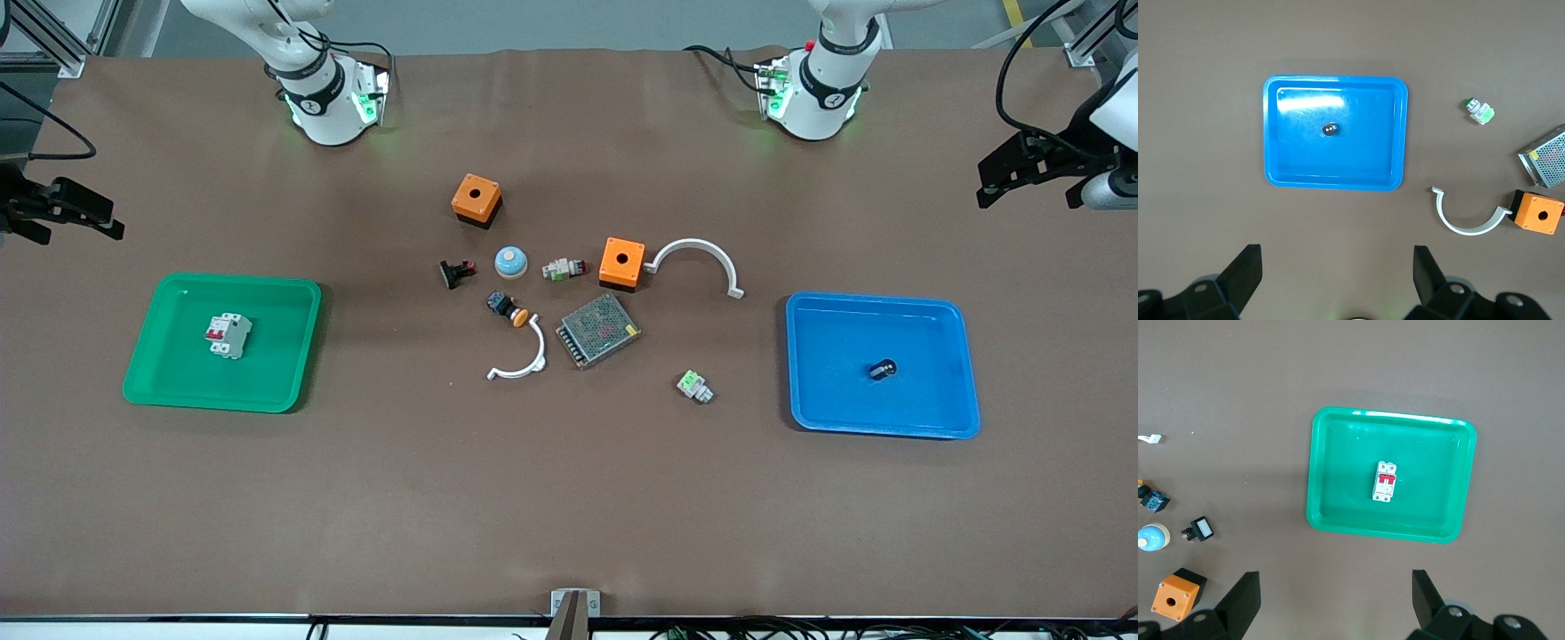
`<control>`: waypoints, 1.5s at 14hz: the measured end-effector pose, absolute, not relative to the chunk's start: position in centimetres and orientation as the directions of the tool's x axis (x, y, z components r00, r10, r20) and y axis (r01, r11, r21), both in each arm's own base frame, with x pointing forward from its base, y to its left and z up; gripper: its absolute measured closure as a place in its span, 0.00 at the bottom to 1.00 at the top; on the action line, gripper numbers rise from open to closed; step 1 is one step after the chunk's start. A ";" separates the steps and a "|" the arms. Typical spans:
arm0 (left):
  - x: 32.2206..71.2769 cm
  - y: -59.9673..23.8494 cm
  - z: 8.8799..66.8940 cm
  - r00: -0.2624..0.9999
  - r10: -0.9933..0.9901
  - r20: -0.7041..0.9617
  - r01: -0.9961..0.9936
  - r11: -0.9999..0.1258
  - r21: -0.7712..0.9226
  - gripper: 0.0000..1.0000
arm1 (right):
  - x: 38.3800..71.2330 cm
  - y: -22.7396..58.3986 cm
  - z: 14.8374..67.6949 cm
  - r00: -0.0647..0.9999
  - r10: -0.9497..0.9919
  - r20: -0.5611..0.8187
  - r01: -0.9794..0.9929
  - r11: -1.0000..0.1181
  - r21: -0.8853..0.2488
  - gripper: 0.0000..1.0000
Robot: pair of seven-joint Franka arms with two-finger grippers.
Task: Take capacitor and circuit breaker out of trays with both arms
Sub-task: 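Reach the right gripper to the breaker while the left gripper reaches the capacitor, then grasp the breaker with the right gripper while the left gripper grasps the capacitor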
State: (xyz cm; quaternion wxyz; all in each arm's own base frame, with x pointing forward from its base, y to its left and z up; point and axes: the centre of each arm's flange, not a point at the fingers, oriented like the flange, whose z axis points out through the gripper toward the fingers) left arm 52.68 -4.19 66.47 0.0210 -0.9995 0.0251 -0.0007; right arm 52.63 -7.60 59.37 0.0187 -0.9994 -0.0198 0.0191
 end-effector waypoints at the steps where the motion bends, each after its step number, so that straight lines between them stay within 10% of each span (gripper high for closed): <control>1: 52.7 -4.2 66.5 0.999 -0.050 -0.001 -0.050 -0.998 -0.042 0.00 | 52.6 -7.6 59.4 0.998 0.040 -0.038 0.039 -0.999 -0.038 0.00; 13: 60.1 0.1 49.8 0.994 0.053 -0.098 0.048 -0.998 -0.049 0.00 | 52.7 -8.7 59.8 0.998 0.017 -0.054 0.015 -0.999 -0.039 0.00; 21: 59.3 2.9 30.9 0.983 0.184 -0.027 0.183 -0.983 -0.012 0.00 | 61.9 -11.9 44.5 0.991 -0.029 -0.133 -0.029 -1.000 0.002 0.00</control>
